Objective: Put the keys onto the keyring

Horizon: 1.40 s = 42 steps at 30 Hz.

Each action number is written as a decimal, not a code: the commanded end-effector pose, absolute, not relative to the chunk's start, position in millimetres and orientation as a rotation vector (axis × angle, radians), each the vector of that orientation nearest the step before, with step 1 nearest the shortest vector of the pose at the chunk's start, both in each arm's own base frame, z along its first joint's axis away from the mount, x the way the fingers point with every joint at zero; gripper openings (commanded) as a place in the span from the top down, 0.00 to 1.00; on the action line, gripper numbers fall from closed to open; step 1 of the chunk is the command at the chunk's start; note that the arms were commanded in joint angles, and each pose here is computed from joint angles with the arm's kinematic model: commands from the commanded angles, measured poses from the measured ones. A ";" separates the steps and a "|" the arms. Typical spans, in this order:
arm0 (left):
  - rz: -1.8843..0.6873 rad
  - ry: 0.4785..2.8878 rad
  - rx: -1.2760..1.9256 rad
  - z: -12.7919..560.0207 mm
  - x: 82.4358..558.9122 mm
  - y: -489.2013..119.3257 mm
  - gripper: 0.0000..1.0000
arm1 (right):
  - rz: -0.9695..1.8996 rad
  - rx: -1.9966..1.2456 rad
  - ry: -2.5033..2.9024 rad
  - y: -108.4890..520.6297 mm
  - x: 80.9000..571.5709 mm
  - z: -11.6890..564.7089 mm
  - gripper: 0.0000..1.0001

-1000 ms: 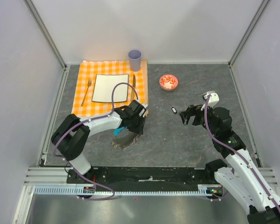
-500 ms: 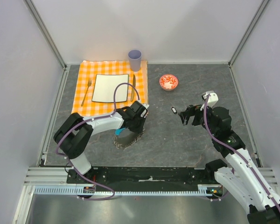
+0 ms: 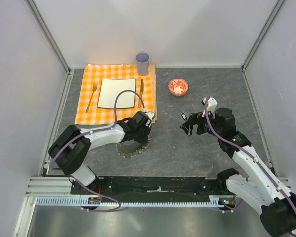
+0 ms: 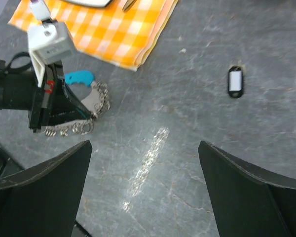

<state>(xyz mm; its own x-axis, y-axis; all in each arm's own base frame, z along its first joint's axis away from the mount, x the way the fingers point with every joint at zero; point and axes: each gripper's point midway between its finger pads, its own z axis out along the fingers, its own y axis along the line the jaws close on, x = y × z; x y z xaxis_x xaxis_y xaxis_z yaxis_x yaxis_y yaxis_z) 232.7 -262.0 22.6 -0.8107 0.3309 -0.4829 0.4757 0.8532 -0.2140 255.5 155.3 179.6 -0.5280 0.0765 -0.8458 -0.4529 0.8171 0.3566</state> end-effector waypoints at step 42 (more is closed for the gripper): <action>-0.656 1.648 0.894 129.9 235.9 -278.7 0.98 | 1.077 -0.970 1.663 316.5 239.8 136.9 0.53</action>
